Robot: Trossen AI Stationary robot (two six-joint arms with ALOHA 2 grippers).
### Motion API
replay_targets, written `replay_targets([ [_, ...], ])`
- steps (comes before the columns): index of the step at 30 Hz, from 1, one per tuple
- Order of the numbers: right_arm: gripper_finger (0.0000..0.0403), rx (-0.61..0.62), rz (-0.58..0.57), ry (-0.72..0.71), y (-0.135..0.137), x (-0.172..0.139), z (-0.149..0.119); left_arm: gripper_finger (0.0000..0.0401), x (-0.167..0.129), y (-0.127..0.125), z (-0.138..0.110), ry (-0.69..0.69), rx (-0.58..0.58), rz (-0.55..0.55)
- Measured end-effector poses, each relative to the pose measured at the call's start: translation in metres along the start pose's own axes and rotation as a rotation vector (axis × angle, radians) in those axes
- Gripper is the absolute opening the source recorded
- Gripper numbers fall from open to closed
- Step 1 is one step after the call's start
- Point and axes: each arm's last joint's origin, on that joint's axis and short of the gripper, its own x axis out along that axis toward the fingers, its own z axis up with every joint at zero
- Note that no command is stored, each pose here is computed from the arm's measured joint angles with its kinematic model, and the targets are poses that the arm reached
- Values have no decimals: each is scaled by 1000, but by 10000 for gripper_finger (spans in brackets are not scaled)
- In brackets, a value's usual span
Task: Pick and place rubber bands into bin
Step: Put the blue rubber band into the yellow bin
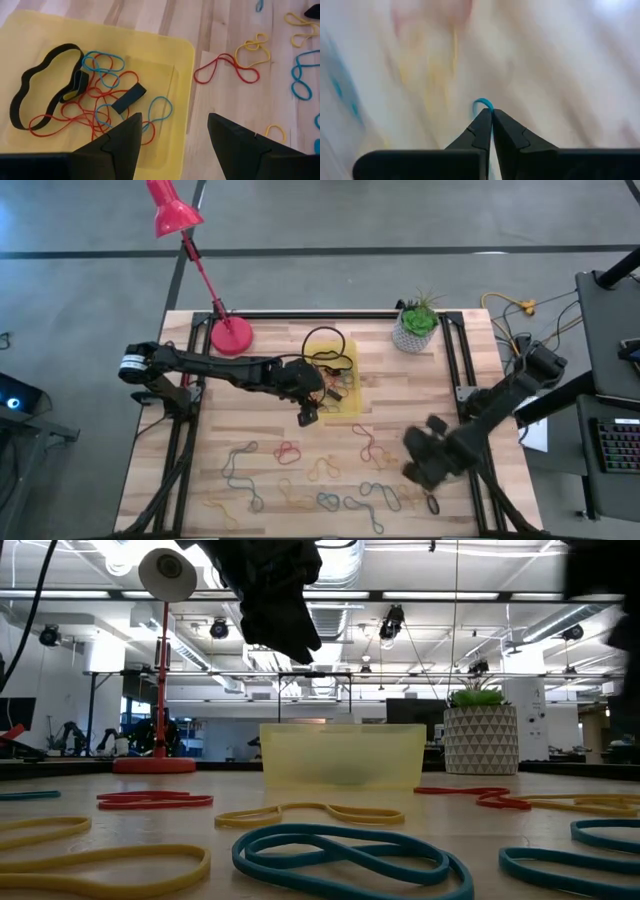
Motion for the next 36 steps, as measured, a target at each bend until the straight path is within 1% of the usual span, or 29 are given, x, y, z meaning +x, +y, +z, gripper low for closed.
replay_targets([
  [2,8,50,-42,-93,-5,0,26,211,0,0,0,0,0,0],
  [5,8,88,-80,-190,-10,3,68,211,0,0,0,3,0,1],
  [8,8,80,-77,-284,-18,2,118,211,0,0,-1,10,2,1],
  [11,8,68,-71,-363,-29,-3,161,211,-3,-2,-5,41,7,4],
  [13,8,50,-53,-393,-37,-8,183,210,-8,-4,-8,71,16,6],
  [16,8,34,-45,-436,-49,-13,207,210,-19,-7,-15,120,33,25],
  [18,8,49,-41,-456,-56,-13,217,210,-26,-9,-19,139,28,58],
  [20,8,74,2,-439,-62,-9,223,210,-31,-11,-21,146,30,85],
  [23,9,94,86,-340,-62,8,223,210,-39,-12,-25,158,32,118],
  [27,17,127,168,-211,-51,34,219,210,-44,-15,-30,162,32,128],
  [30,46,106,187,-148,-38,48,215,210,-43,-15,-36,175,23,129],
  [33,89,61,201,-126,-25,51,214,210,-39,-13,-47,207,-2,143],
  [35,120,-1,230,-95,-17,45,213,210,-36,-12,-55,242,-5,152],
  [36,133,-54,231,-66,-13,42,209,210,-34,-12,-58,247,-7,151],
])
